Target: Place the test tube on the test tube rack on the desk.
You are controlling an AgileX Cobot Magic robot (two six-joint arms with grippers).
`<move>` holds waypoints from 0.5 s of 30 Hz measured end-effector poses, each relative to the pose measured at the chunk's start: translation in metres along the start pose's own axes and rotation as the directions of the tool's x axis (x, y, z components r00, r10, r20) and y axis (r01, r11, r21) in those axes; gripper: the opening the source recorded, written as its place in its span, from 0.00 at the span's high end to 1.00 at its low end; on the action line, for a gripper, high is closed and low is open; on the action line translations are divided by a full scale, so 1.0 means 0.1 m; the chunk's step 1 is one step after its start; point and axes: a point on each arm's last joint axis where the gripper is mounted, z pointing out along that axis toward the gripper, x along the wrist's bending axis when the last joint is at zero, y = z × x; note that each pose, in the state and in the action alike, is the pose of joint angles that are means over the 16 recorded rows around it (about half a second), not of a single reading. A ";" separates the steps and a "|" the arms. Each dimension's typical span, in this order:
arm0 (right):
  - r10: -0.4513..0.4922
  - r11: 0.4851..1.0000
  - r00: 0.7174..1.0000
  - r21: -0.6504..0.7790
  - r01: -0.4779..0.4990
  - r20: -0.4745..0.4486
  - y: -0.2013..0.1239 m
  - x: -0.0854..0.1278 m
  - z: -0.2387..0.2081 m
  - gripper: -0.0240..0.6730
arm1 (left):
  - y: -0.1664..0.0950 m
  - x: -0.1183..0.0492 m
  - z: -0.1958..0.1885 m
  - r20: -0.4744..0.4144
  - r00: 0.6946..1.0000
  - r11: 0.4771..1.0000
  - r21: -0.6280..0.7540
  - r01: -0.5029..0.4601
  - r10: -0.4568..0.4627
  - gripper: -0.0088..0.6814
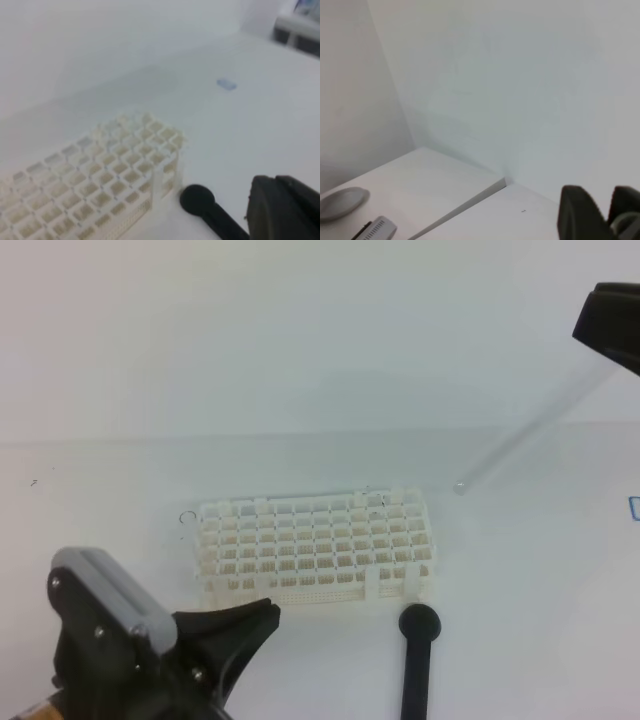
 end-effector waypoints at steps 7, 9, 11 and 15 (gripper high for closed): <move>0.001 1.000 1.000 0.000 -0.001 -0.009 0.00 0.01 0.00 0.80 | -0.07 -0.05 -0.08 0.065 0.998 0.990 -0.142 0.015 -0.006 0.99; 0.001 1.000 1.000 0.000 -0.001 -0.012 0.00 0.01 0.00 0.80 | -0.07 -0.06 -0.09 0.075 0.997 0.986 -0.165 0.015 -0.003 0.99; 0.002 1.000 1.000 0.000 -0.002 -0.014 0.00 0.01 0.00 0.80 | -0.07 -0.07 -0.10 0.084 0.996 0.983 -0.182 0.017 -0.001 0.99; 0.002 1.000 1.000 0.000 -0.002 -0.019 0.00 0.02 0.00 0.80 | -0.04 -0.09 -0.11 0.103 0.995 0.975 -0.220 0.021 0.002 0.99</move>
